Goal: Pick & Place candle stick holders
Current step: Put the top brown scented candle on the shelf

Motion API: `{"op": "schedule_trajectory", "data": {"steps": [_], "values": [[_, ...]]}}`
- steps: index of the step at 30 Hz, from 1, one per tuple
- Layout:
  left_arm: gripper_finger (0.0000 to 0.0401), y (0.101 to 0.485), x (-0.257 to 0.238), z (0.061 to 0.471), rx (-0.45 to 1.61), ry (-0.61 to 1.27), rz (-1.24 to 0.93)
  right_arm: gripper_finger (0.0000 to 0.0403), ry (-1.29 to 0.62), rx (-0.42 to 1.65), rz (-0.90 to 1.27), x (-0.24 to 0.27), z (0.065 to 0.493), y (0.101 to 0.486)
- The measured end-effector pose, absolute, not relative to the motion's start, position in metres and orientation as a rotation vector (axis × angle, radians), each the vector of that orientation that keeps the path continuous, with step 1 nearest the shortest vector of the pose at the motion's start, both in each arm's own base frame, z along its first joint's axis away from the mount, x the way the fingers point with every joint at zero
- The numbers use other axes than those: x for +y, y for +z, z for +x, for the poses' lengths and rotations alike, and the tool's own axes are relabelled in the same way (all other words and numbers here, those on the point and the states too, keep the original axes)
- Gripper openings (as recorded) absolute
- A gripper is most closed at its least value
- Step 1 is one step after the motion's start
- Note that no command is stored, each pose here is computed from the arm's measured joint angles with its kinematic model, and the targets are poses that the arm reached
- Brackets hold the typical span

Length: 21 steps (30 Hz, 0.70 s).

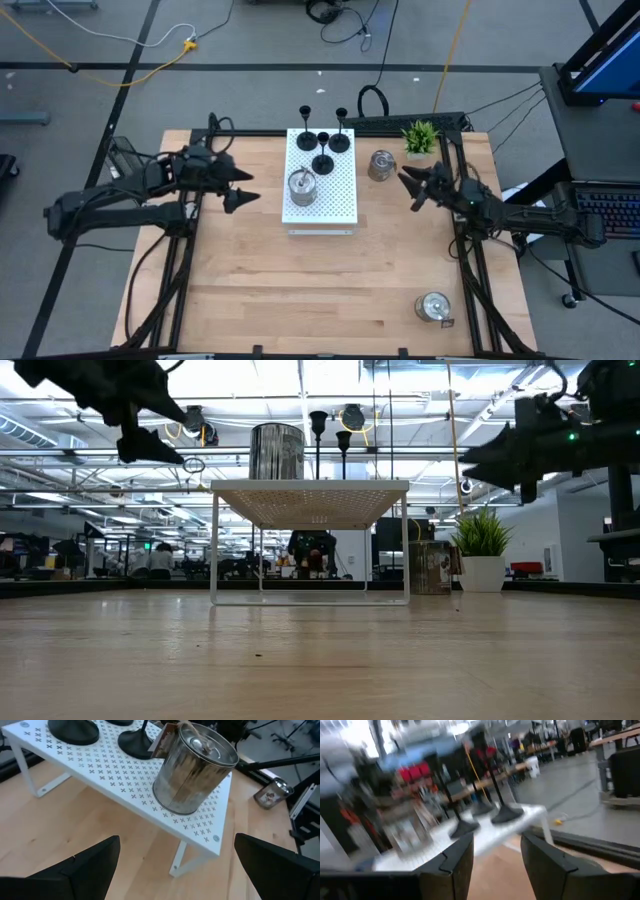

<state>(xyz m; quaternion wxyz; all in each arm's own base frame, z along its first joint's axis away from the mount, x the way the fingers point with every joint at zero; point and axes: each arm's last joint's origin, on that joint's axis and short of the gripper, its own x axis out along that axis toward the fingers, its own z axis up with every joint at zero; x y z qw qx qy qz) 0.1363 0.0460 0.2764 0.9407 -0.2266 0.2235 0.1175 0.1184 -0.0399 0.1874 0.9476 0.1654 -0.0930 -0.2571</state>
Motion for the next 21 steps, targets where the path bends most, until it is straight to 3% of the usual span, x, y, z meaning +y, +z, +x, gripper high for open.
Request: {"op": "schedule_trajectory", "data": {"steps": [9,21], "values": [[0.0399,0.255,0.06,0.139,0.355,0.186,-0.513,0.0155,-0.502,-0.34,0.389,-0.04,0.116,0.2],[0.0399,0.248,0.068,0.139,0.282,0.181,-0.527,0.0155,-0.677,-0.384,0.406,-0.044,0.113,0.2]]}}
